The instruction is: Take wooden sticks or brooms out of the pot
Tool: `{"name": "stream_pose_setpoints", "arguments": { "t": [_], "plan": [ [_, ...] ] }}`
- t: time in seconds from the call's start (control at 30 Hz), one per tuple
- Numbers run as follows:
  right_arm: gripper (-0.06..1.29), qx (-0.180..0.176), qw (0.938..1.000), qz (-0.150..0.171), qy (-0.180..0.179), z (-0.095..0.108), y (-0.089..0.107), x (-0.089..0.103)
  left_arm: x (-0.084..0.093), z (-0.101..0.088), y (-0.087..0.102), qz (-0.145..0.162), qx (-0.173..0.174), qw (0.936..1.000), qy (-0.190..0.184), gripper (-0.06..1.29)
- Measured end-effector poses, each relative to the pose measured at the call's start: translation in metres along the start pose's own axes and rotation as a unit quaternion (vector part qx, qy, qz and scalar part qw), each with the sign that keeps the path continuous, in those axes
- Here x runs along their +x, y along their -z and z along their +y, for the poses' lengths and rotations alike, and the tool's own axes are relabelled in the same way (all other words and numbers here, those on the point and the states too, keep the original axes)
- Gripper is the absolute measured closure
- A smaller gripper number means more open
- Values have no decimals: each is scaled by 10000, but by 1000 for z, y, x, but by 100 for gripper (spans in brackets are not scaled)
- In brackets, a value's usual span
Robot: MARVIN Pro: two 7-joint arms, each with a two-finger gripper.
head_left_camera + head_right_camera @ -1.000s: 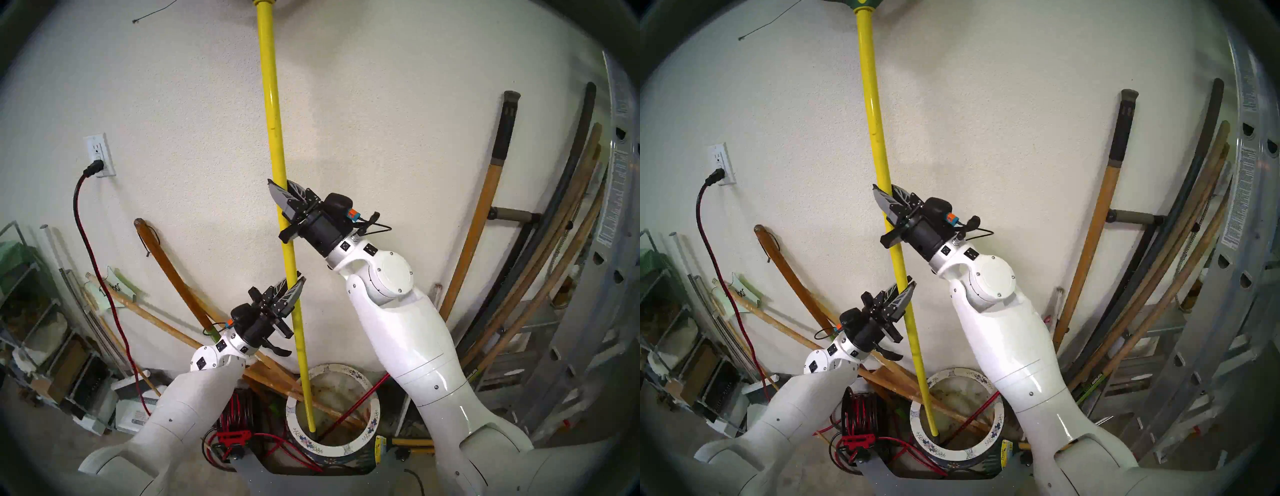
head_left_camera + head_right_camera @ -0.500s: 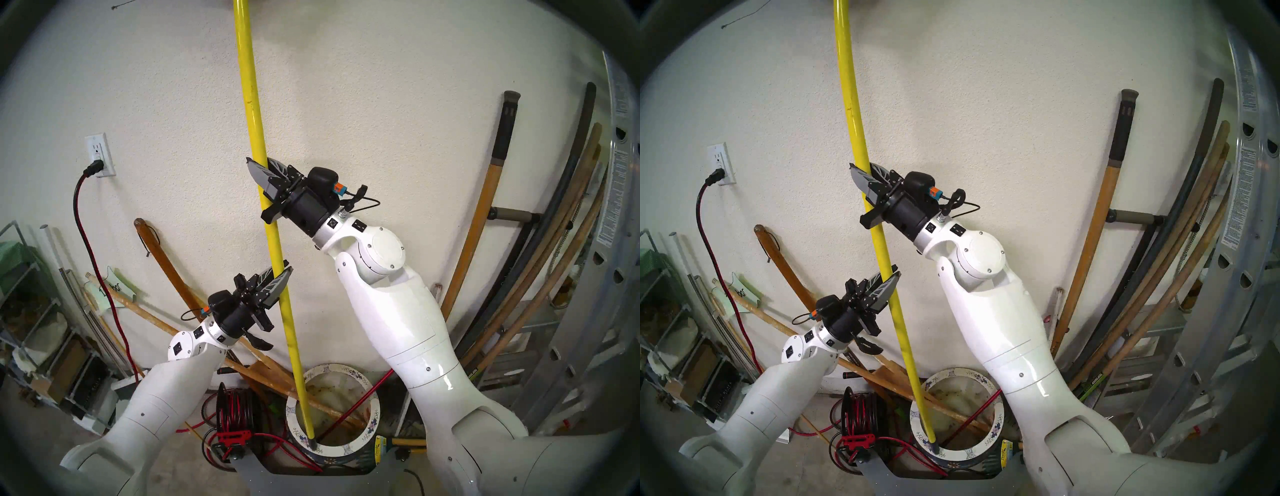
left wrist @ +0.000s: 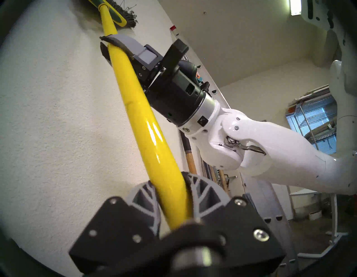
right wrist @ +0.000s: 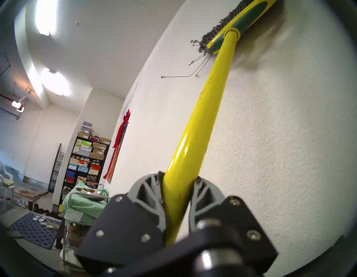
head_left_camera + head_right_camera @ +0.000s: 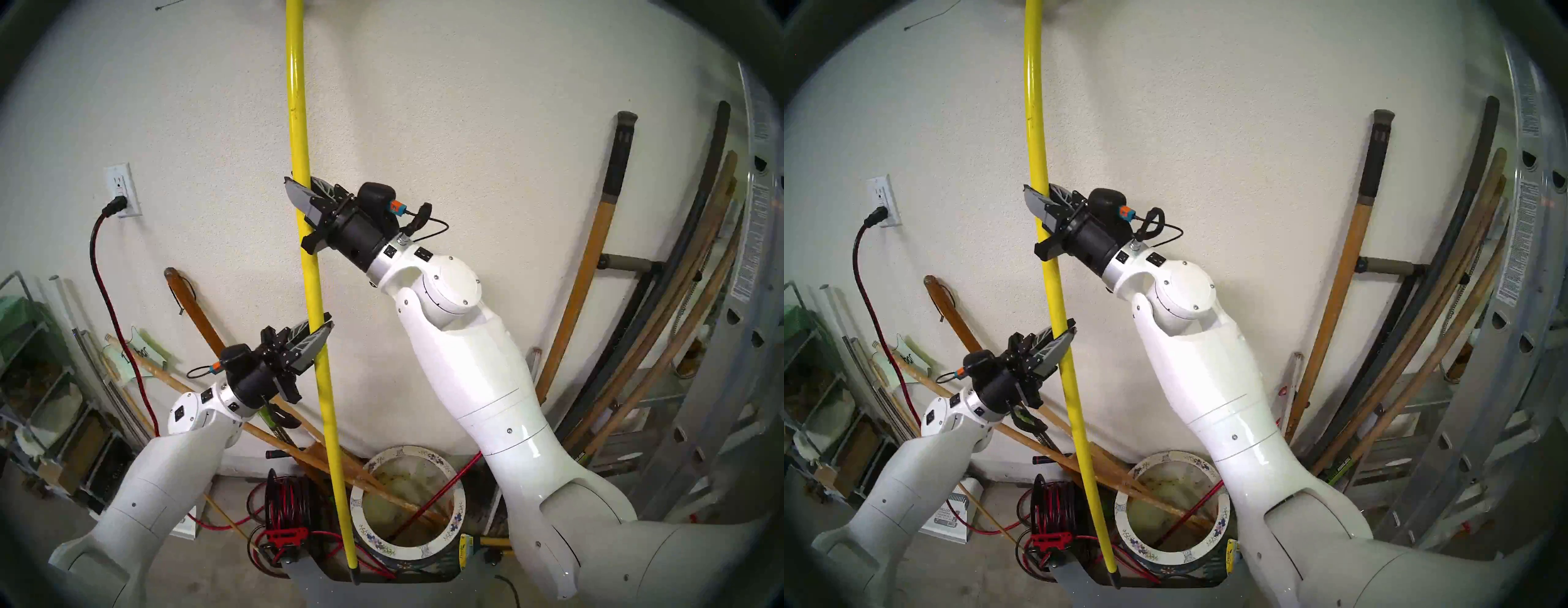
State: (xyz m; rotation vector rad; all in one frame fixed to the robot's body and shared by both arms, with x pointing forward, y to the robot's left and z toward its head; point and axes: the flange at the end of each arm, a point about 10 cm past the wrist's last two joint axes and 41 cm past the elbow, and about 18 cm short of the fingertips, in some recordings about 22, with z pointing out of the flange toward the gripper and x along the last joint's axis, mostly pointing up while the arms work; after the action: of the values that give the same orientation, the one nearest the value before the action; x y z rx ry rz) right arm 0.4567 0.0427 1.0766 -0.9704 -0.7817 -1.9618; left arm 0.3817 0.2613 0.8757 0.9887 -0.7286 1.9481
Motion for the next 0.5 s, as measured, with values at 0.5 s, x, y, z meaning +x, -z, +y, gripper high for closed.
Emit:
{"name": "stream_pose_setpoints", "arguments": {
  "t": [0.5],
  "plan": [
    [108, 164, 9993, 290, 150, -29, -10, -26, 11, 12, 38, -295, 643, 9962, 518, 101]
  ]
}}
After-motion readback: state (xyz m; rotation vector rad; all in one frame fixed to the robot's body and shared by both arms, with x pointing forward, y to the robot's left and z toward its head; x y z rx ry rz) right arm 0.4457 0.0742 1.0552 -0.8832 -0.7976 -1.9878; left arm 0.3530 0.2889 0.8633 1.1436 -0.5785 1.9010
